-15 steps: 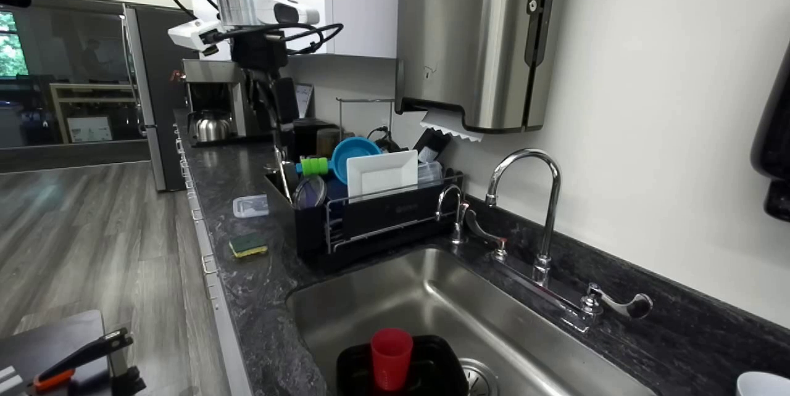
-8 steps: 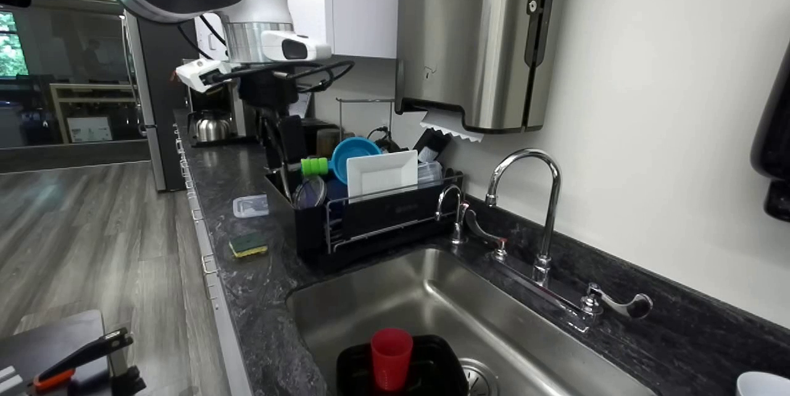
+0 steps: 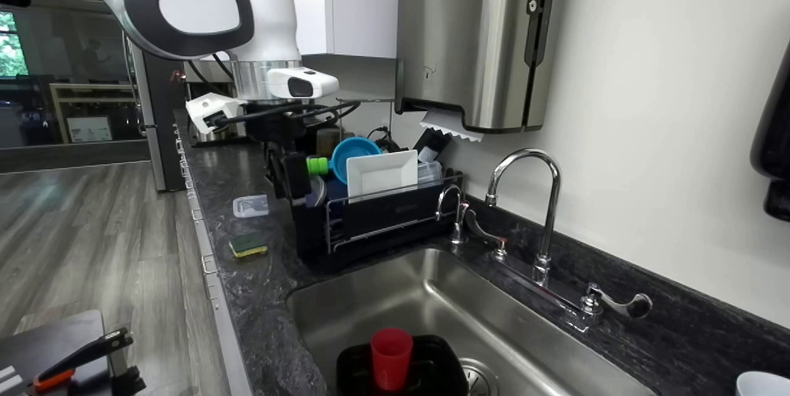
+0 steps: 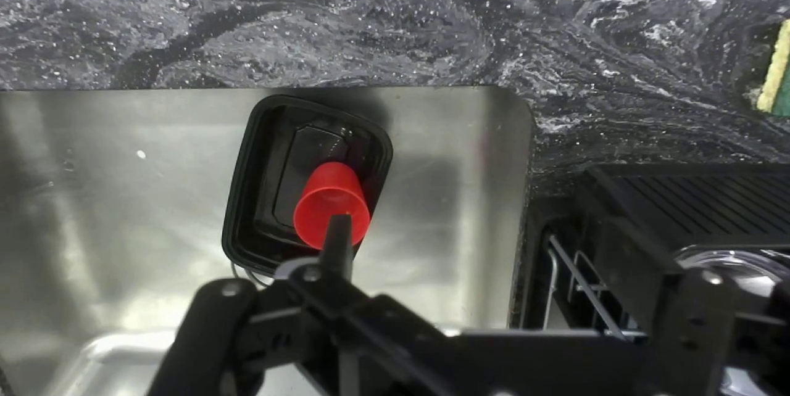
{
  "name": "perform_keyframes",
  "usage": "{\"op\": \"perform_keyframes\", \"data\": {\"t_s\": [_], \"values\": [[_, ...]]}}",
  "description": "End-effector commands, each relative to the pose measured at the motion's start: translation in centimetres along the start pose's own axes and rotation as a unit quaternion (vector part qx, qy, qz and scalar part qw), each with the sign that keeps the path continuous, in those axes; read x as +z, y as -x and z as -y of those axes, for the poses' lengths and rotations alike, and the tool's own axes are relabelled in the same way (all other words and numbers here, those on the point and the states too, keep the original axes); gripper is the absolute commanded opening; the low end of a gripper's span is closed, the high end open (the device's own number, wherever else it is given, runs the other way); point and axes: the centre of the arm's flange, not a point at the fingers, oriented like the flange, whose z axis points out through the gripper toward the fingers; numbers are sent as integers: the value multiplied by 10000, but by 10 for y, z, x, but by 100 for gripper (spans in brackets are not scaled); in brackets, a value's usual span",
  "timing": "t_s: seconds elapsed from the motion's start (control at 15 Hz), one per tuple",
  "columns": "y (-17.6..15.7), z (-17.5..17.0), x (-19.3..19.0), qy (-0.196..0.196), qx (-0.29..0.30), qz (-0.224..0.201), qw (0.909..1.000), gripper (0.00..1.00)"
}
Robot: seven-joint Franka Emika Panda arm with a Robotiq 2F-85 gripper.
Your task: Put the pink cup on the dish drainer
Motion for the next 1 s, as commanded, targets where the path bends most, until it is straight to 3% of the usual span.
{"op": "perform_keyframes", "data": {"t_s": [0.0,0.2,0.93], "values": [[0,0,0,0,3,-4,10000,100],[0,0,0,-1,5,-7,10000,100],[-60,-19,152,203,54,847,9962,100]]}}
